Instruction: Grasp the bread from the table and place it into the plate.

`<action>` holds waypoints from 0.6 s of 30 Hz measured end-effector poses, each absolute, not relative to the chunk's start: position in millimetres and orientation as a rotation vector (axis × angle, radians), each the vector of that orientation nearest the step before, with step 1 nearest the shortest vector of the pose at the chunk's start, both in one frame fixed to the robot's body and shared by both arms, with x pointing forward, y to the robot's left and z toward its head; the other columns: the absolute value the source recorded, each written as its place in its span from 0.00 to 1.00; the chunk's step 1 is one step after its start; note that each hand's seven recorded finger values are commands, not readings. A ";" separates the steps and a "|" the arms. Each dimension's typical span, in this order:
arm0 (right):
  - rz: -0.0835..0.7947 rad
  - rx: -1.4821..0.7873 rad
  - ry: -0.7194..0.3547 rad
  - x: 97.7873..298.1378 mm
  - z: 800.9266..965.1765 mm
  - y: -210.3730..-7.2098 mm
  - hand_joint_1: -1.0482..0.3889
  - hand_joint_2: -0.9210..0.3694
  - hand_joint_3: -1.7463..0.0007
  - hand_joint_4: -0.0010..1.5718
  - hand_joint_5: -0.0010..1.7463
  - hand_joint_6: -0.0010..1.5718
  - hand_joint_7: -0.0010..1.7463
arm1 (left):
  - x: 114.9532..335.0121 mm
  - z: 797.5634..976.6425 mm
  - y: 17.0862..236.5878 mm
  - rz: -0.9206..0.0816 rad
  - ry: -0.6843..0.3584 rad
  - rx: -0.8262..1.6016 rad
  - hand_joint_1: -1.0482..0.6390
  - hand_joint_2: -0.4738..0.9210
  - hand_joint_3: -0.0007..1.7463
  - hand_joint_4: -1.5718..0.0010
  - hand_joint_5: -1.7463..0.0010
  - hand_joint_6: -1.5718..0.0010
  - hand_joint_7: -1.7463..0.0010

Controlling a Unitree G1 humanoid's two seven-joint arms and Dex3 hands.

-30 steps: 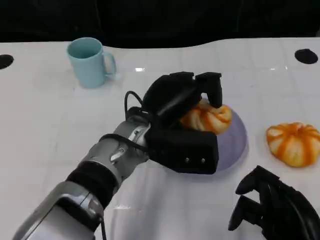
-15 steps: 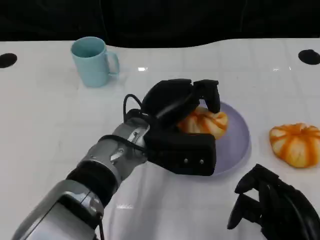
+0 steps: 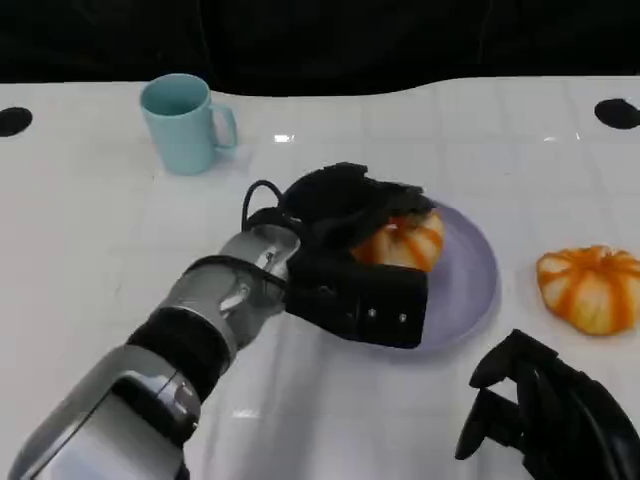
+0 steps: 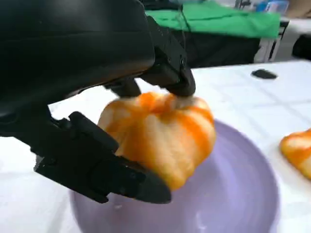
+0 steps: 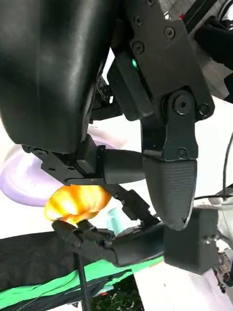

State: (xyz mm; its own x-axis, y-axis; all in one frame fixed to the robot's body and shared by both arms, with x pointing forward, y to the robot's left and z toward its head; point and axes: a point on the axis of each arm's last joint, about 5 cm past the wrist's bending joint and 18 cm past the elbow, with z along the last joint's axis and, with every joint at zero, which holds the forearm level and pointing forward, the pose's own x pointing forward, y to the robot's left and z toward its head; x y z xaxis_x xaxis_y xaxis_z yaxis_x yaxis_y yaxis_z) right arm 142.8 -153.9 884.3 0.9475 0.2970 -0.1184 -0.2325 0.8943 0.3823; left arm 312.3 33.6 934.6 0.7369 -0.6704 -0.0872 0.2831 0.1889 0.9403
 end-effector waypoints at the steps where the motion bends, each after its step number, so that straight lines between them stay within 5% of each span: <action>1: 0.276 0.374 0.176 142.8 884.3 -153.9 0.37 0.00 0.70 0.40 1.00 0.26 1.00 | 312.7 935.7 33.9 -0.699 -0.378 1.214 0.05 1.00 0.28 1.00 0.96 0.94 0.99; 18: 0.275 0.375 0.178 142.8 884.5 -154.2 0.37 0.00 0.70 0.39 1.00 0.26 0.99 | 316.1 949.3 37.4 -0.732 -0.378 1.251 0.01 1.00 0.35 0.98 0.97 0.94 0.99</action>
